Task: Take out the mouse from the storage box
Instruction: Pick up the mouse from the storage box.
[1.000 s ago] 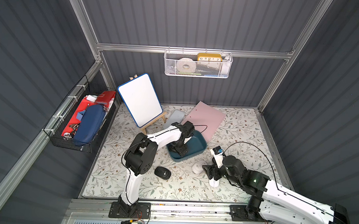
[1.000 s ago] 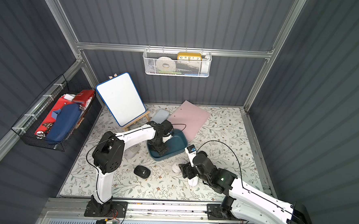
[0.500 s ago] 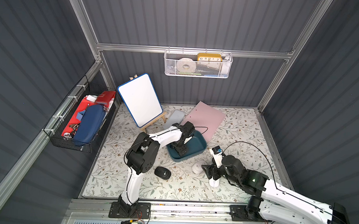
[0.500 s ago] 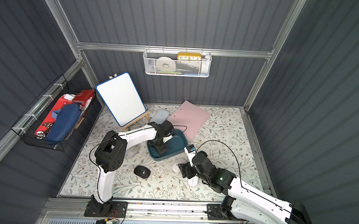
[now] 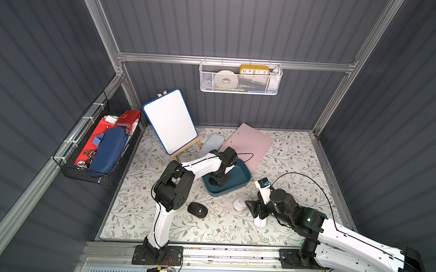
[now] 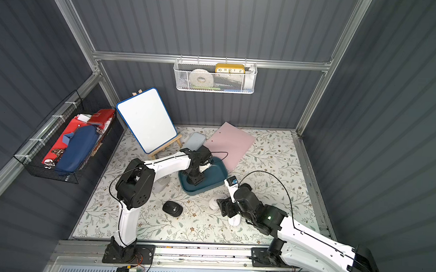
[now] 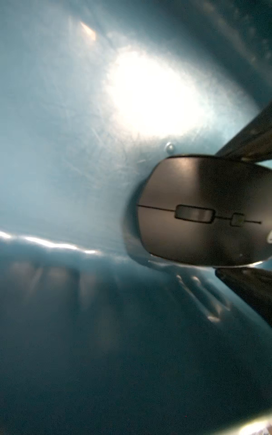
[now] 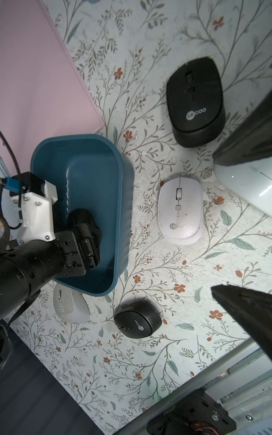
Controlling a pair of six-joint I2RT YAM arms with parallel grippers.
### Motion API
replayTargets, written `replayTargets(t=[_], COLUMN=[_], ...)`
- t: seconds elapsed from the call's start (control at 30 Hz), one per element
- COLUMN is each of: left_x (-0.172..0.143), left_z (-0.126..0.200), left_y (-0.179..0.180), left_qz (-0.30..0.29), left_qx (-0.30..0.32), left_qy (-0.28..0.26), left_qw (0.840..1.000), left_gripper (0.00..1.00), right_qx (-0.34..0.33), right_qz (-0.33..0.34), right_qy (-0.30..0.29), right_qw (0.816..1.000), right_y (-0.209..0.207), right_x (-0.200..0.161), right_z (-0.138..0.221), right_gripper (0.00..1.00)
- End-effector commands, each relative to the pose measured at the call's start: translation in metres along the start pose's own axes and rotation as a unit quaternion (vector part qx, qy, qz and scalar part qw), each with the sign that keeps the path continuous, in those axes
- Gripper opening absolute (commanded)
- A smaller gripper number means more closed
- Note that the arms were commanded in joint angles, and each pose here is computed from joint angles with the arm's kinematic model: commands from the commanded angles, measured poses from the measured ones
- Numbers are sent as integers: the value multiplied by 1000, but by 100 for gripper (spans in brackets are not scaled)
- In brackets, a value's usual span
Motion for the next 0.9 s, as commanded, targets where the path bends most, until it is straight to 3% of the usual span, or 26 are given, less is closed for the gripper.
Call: replayTargets(t=[0.0, 0.23, 0.47, 0.67, 0.87], left_x=[0, 11, 7, -27, -80], left_z=[-2, 28, 77, 119, 119], left_y=[-3, 0, 5, -43, -94], left_qz=[9, 43, 82, 58, 37], left_qx=[-15, -28, -26, -41, -51], left_qy=[2, -54, -108, -140, -92], left_qw=[1000, 997, 990, 988, 994], left_gripper=[64, 48, 45, 46, 47], right_qx=[-4, -25, -57, -101, -145], right_qz=[-6, -3, -3, -6, -20], right_qy=[-2, -4, -13, -17, -39], right_qw=[1000, 1000, 998, 995, 988], right_y=[-1, -6, -13, -22, -31], right_x=[-1, -1, -3, -10, -11], right_z=[1, 9, 20, 28, 40], right_gripper=[83, 83, 83, 84, 84])
Point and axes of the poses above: each gripper's point midway between its finger pads, its own z axis back along the fingers, its own y axis along the line the jaws close on, x = y × z, the point moved 9 cm from there along z, back along the fingers, and after that the axes turned 15 degrees about z, right-handed, at the moved point
